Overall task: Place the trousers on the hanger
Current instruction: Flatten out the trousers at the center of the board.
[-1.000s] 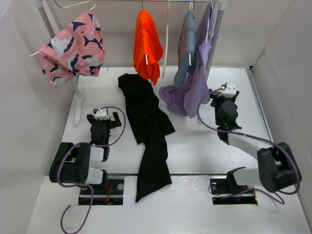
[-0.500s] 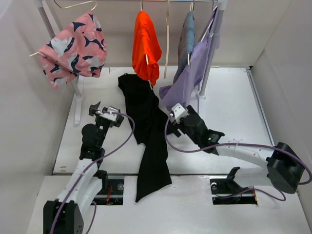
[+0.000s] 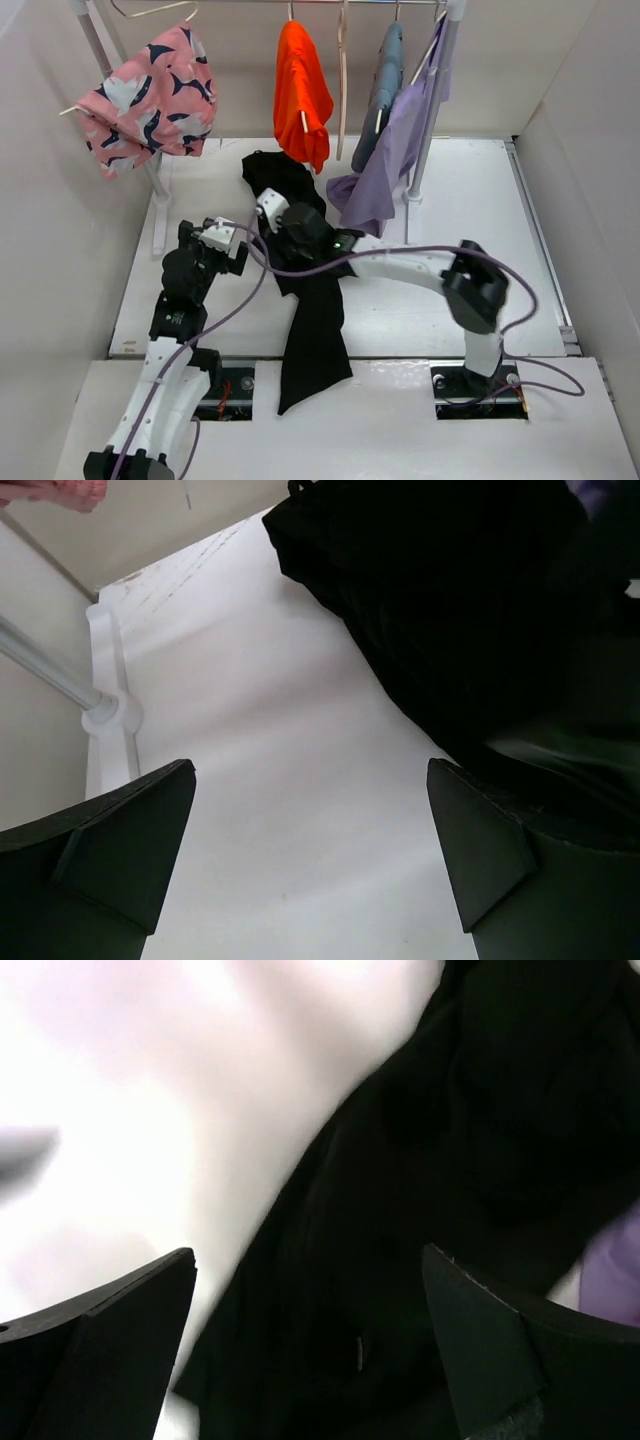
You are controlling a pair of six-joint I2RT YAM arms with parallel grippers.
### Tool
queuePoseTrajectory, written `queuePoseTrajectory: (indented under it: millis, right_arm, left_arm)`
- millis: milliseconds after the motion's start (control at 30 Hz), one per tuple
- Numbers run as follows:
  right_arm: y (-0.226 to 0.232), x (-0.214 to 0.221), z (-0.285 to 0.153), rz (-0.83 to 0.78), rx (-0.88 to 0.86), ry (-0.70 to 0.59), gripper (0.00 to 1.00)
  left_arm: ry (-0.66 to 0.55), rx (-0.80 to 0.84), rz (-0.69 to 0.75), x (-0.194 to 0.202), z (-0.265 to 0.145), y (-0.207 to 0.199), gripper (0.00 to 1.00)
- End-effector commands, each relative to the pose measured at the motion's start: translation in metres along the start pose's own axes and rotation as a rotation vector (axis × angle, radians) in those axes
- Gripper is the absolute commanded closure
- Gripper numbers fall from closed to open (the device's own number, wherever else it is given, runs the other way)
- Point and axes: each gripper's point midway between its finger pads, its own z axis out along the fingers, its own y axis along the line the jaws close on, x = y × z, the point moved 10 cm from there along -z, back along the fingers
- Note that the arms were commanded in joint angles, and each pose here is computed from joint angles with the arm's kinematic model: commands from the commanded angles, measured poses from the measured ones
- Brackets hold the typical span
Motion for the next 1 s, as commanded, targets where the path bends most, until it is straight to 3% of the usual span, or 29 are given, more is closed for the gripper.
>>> queuePoseTrajectory:
  millis: [0, 67, 167, 267, 300, 400, 433, 533, 667, 700, 800, 967]
  right_arm:
    - [-0.005, -0.029, 0.035, 0.122, 0.178, -0.032, 0.01]
    - [-0.011, -0.032, 0.049, 0.121, 0.294, 0.005, 0.01]
    - [-0.008, 0.004, 0.071, 0.079, 0.311, 0.167, 0.01]
    - [-0.023, 0.022, 0.068, 0.168, 0.337, 0.242, 0.26]
    - [-0.031, 0.037, 0.064, 0.185, 0.356, 0.279, 0.41]
    - [-0.036, 0.036, 0.044, 0.22, 0.314, 0.273, 0.62]
    - [-0.037, 0.036, 0.033, 0.219, 0.313, 0.274, 0.97]
    - [-0.046, 0.047, 0.012, 0.292, 0.355, 0.296, 1.0]
    - [-0.069, 0.041, -0.052, 0.526, 0.347, 0.219, 1.0]
    - [-0.075, 0.043, -0.07, 0.606, 0.351, 0.191, 1.0]
    - [-0.078, 0.041, -0.09, 0.662, 0.348, 0.146, 1.0]
    - [-0.093, 0.016, -0.111, 0.752, 0.357, 0.043, 1.0]
  left_arm:
    - [0.007, 0.007, -0.089, -0.019, -0.013, 0.001, 0.0]
    - [0.002, 0.062, -0.049, -0.02, -0.017, -0.002, 0.0]
    - [0.025, 0.205, 0.08, -0.012, -0.023, -0.009, 0.02]
    - [0.04, 0.247, 0.072, -0.011, -0.028, -0.013, 0.06]
    - [0.042, 0.268, 0.095, -0.012, -0.028, -0.013, 0.11]
    - [0.071, 0.386, 0.137, -0.009, -0.025, -0.019, 0.14]
    - [0.098, 0.426, 0.166, -0.007, -0.021, -0.019, 0.17]
    - [0.131, 0.544, 0.222, -0.006, -0.013, -0.022, 0.18]
    - [0.286, 0.792, 0.337, -0.011, 0.02, -0.039, 0.2]
    - [0.264, 0.846, 0.377, -0.028, 0.029, -0.051, 0.19]
    - [0.333, 0.974, 0.398, -0.031, 0.056, -0.081, 0.1]
    - [0.221, 1.216, 0.441, -0.044, 0.074, -0.141, 0.03]
